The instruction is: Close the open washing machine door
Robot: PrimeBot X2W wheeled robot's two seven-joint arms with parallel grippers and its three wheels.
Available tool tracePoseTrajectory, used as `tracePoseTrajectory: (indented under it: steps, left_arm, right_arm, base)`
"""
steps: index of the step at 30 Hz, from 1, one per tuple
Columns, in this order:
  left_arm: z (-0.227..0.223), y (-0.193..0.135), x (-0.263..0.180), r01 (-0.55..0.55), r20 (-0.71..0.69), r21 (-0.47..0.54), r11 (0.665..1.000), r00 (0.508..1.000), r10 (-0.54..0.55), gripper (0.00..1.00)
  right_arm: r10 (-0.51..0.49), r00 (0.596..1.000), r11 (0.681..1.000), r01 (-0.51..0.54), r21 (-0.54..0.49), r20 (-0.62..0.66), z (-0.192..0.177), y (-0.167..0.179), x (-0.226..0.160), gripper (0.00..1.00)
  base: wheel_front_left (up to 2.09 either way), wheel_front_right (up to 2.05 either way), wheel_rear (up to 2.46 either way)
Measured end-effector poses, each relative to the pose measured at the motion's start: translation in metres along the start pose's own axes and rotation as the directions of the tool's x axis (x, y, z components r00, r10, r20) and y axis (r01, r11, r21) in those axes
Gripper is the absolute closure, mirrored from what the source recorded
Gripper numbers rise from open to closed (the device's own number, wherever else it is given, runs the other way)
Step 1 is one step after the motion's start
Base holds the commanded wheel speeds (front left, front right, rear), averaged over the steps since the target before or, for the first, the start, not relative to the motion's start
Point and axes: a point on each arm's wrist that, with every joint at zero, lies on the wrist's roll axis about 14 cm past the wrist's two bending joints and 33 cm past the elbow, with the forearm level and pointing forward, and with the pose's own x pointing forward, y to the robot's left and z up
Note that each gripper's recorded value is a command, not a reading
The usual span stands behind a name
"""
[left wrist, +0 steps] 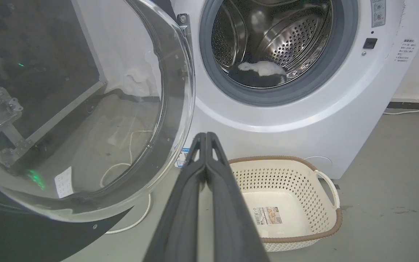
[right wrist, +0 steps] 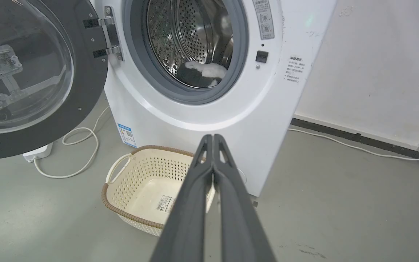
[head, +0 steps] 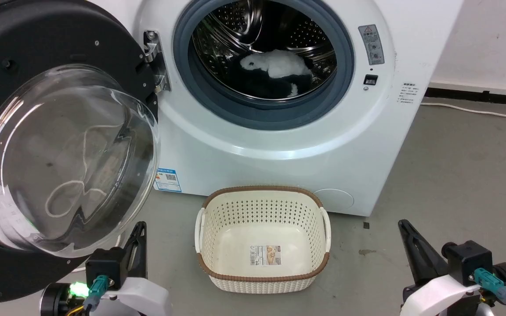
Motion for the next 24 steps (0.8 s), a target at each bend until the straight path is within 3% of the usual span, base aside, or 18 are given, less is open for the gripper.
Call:
tracePoseTrajectory:
  steps: [2,3,19,20,21,24]
  left_arm:
    - [0.0000,-0.0001,0.0000,0.000,0.000,0.000,1.000,1.000,0.000,1.00]
    - [-0.0004,0.0001,-0.0001,-0.001,-0.001,0.000,1.000,1.000,0.001,0.00]
    - [0.0017,-0.0067,-0.0007,0.019,0.016,-0.032,0.999,1.000,-0.019,0.00]
    - [0.0017,-0.0072,-0.0009,0.021,0.016,-0.037,0.999,1.000,-0.020,0.39]
    - [0.0016,-0.0074,-0.0011,0.021,0.016,-0.040,0.999,1.000,-0.021,1.00]
    - [0.0019,-0.0082,-0.0016,0.024,0.019,-0.046,0.999,1.000,-0.023,1.00]
  right_arm:
    - [-0.001,1.000,1.000,0.001,0.000,0.000,0.0000,-0.0002,0.0000,1.00]
    - [0.000,1.000,1.000,0.000,0.000,-0.001,-0.0002,0.0000,0.0000,0.00]
    - [-0.001,1.000,0.999,0.001,0.048,0.010,-0.0031,0.0005,-0.0040,0.00]
    - [-0.001,1.000,0.999,0.001,0.053,0.008,-0.0041,0.0006,-0.0046,0.00]
    - [-0.001,1.000,0.998,0.001,0.057,0.007,-0.0049,0.0008,-0.0052,0.00]
    - [-0.001,1.000,0.998,0.000,0.064,0.010,-0.0053,0.0011,-0.0057,0.00]
  base:
    - [0.00,0.00,0.00]
    - [0.00,0.00,0.00]
    - [0.00,0.00,0.00]
    - [0.00,0.00,0.00]
    - [0.00,0.00,0.00]
    - [0.00,0.00,0.00]
